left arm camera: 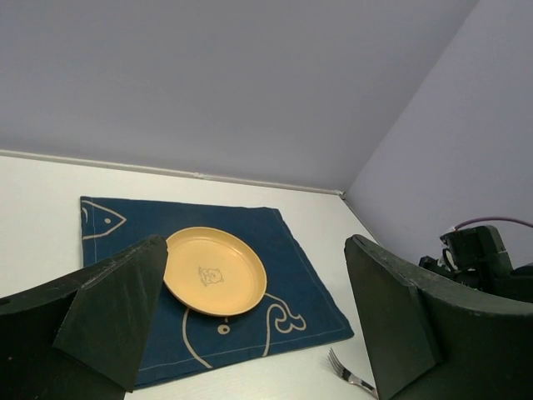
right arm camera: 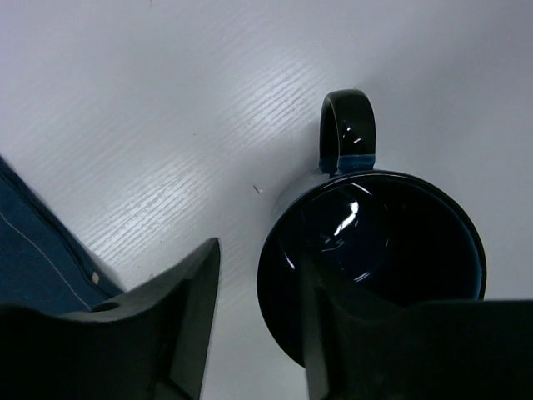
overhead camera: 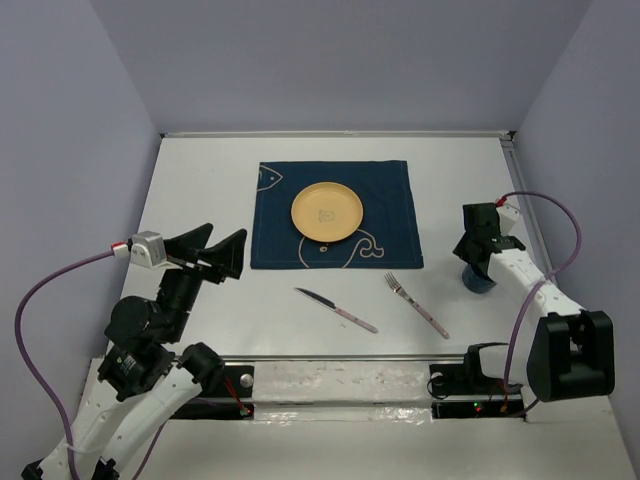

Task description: Set the dinner table for one person

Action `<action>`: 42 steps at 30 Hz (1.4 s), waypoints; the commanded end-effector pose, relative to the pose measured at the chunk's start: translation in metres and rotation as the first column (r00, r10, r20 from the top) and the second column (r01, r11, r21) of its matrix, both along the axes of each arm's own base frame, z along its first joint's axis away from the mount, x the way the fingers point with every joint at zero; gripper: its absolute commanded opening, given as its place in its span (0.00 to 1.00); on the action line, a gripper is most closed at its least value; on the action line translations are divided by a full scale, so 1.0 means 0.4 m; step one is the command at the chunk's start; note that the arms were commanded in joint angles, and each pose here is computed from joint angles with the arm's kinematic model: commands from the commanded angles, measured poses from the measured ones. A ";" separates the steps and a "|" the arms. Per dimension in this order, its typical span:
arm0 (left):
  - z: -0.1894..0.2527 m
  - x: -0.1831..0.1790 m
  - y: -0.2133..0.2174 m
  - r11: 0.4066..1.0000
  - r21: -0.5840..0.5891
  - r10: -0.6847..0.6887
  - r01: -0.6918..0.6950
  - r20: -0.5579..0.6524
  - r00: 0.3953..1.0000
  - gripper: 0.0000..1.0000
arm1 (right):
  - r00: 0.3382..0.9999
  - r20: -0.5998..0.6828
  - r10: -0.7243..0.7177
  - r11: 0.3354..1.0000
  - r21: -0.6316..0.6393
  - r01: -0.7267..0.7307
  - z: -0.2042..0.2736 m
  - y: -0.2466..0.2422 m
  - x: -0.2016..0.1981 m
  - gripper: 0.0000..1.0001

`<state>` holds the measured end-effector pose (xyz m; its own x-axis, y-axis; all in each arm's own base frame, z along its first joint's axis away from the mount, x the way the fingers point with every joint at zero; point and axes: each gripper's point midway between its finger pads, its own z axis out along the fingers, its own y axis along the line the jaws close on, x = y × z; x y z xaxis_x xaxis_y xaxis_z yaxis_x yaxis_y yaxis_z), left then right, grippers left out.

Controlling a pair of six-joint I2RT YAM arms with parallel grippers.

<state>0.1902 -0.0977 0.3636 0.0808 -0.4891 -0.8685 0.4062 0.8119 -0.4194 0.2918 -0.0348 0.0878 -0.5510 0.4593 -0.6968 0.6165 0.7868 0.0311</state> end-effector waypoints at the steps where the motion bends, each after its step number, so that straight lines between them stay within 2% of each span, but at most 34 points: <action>1: 0.034 -0.008 0.017 1.000 -0.023 0.022 -0.021 0.049 0.999 0.99 | 0.999 0.027 -0.019 1.000 0.013 0.018 0.012 -0.003 0.039 0.35; 2: 0.034 -0.008 0.017 1.000 -0.023 0.022 -0.021 0.049 0.999 0.99 | 0.999 0.032 -0.037 0.999 0.001 0.037 0.015 -0.011 0.040 0.17; 3: 0.034 -0.008 0.018 0.999 -0.023 0.024 -0.023 0.048 0.999 0.99 | 0.998 0.046 -0.042 0.999 -0.009 0.042 0.026 -0.016 0.040 0.06; 4: 0.034 -0.008 0.018 0.999 -0.023 0.024 -0.023 0.048 0.999 0.99 | 0.997 0.060 -0.042 0.999 -0.019 0.043 0.039 -0.021 0.039 0.00; 6: 0.031 -0.005 0.016 1.000 -0.019 0.024 -0.023 0.044 0.999 0.99 | 0.995 0.098 -0.010 0.998 -0.053 0.015 0.090 -0.028 0.048 0.00; 8: 0.031 -0.005 0.012 1.000 -0.016 0.019 -0.019 0.042 0.999 0.99 | 0.980 0.196 0.044 0.998 -0.061 -0.033 0.197 -0.018 0.080 0.00; 11: 0.032 -0.004 0.013 1.000 -0.019 0.020 -0.020 0.043 0.999 0.99 | 0.923 0.316 0.220 0.975 -0.092 -0.201 0.355 0.083 0.160 0.00; 13: 0.030 -0.002 0.013 1.000 -0.015 0.024 -0.024 0.041 0.999 0.99 | 0.880 0.324 0.348 0.937 -0.120 -0.327 0.406 0.178 0.210 0.00; 14: 0.029 -0.001 0.015 1.000 -0.013 0.029 -0.028 0.039 0.999 0.99 | 0.870 0.275 0.409 0.912 -0.128 -0.389 0.379 0.225 0.256 0.00; 15: 0.029 0.000 0.017 0.999 -0.013 0.034 -0.033 0.039 0.999 0.99 | 0.822 0.298 0.486 0.874 -0.178 -0.452 0.447 0.284 0.296 0.00; 16: 0.028 0.002 0.019 0.999 -0.011 0.040 -0.040 0.037 0.999 0.99 | 0.804 0.281 0.524 0.851 -0.199 -0.486 0.452 0.316 0.327 0.00; 17: 0.026 0.002 0.020 0.999 -0.010 0.042 -0.041 0.036 0.998 0.99 | 0.777 0.267 0.571 0.821 -0.206 -0.532 0.453 0.351 0.358 0.00; 18: 0.026 0.004 0.023 0.999 -0.009 0.049 -0.049 0.034 0.998 0.99 | 0.769 0.194 0.609 0.791 -0.215 -0.573 0.393 0.373 0.409 0.00; 19: 0.024 0.004 0.025 0.999 -0.010 0.054 -0.053 0.033 0.998 0.99 | 0.739 0.241 0.629 0.777 -0.232 -0.585 0.460 0.407 0.452 0.00; 21: 0.024 0.006 0.026 0.998 -0.010 0.057 -0.056 0.032 0.998 0.99 | 0.706 0.182 0.684 0.729 -0.215 -0.650 0.402 0.454 0.516 0.00; 24: 0.019 0.010 0.024 0.998 -0.002 0.058 -0.058 0.025 0.998 0.99 | 0.648 0.199 0.735 0.678 -0.232 -0.698 0.437 0.505 0.589 0.00; 25: 0.020 0.010 0.024 0.998 -0.005 0.060 -0.060 0.026 0.998 0.99 | 0.647 0.154 0.747 0.664 -0.211 -0.717 0.371 0.521 0.621 0.00; 26: 0.018 0.012 0.024 0.998 0.001 0.062 -0.062 0.023 0.998 0.99 | 0.626 0.166 0.762 0.647 -0.224 -0.729 0.402 0.535 0.643 0.00; 27: 0.016 0.014 0.023 0.998 0.003 0.063 -0.063 0.021 0.998 0.99 | 0.626 0.130 0.769 0.638 -0.206 -0.742 0.342 0.547 0.668 0.00; 29: 0.015 0.016 0.024 0.998 0.004 0.066 -0.066 0.018 0.998 0.99 | 0.599 0.109 0.794 0.606 -0.236 -0.760 0.346 0.566 0.692 0.00; 31: 0.013 0.019 0.025 0.997 0.009 0.071 -0.072 0.016 0.997 0.99 | 0.600 0.062 0.798 0.596 -0.228 -0.770 0.286 0.570 0.716 0.00; 42: 0.002 0.034 0.024 0.996 0.026 0.087 -0.087 0.000 0.996 0.99 | 0.617 -0.020 0.787 0.593 -0.250 -0.765 0.187 0.560 0.764 0.00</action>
